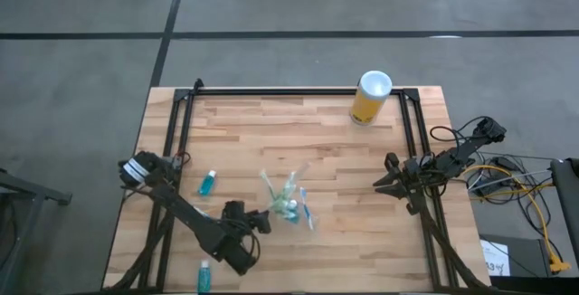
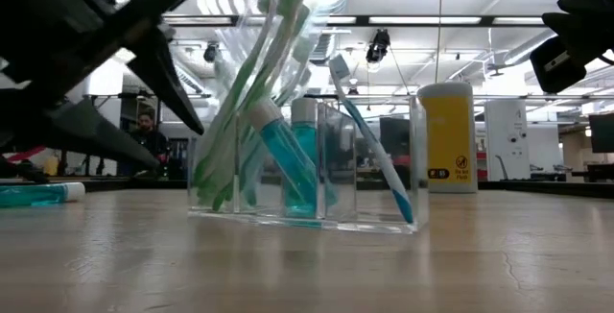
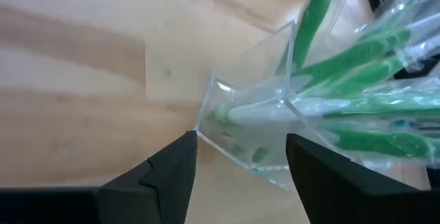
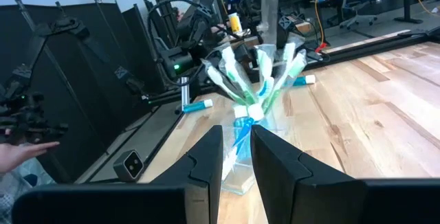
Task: Pick & Place toothbrushing station
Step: Move the transparent organizer to the center of the table
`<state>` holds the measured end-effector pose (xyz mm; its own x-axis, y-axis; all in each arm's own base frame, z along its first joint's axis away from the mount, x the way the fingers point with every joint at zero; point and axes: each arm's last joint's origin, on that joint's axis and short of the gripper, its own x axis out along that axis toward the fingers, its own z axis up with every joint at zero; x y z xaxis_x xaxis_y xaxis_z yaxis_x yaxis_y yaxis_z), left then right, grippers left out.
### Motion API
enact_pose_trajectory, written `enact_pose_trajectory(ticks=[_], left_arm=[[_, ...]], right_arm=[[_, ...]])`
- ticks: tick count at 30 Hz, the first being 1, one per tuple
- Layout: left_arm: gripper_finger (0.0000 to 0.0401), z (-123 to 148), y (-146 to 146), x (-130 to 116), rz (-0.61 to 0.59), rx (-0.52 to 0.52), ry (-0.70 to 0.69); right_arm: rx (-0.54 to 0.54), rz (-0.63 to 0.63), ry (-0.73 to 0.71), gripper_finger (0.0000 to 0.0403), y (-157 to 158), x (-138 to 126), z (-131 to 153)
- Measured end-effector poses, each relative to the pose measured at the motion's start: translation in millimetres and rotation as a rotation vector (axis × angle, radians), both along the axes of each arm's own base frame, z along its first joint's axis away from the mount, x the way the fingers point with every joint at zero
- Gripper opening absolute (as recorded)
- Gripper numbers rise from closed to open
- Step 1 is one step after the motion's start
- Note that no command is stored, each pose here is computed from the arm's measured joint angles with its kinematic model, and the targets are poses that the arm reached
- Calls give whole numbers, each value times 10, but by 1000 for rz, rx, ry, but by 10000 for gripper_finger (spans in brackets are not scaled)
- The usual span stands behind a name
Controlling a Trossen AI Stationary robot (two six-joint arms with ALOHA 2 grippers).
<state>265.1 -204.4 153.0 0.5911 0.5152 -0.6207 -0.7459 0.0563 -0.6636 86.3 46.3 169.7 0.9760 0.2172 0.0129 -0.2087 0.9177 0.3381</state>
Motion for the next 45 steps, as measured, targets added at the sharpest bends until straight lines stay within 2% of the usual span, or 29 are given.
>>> enact_pose_trajectory(ticks=[11, 16, 20, 23, 27, 33, 39, 45], left_arm=[[227, 120, 350, 105, -8, 82, 88], [227, 110, 503, -7, 6, 75, 108], [227, 112, 565, -89, 7, 26, 57], [227, 192, 544, -73, -53, -11, -19], [227, 332, 476, -7, -163, 13, -77], [227, 513, 327, 152, -268, 43, -158], [227, 509, 160, 278, -315, 59, -172], [227, 383, 26, 317, -330, 0, -158]], right_arm=[[0, 0, 0, 75, 0, 0, 0], [0, 0, 0, 75, 0, 0, 0], [0, 0, 0, 75, 0, 0, 0], [0, 0, 0, 75, 0, 0, 0], [0, 0, 0, 75, 0, 0, 0], [0, 0, 0, 75, 0, 0, 0], [0, 0, 0, 75, 0, 0, 0], [0, 0, 0, 75, 0, 0, 0]])
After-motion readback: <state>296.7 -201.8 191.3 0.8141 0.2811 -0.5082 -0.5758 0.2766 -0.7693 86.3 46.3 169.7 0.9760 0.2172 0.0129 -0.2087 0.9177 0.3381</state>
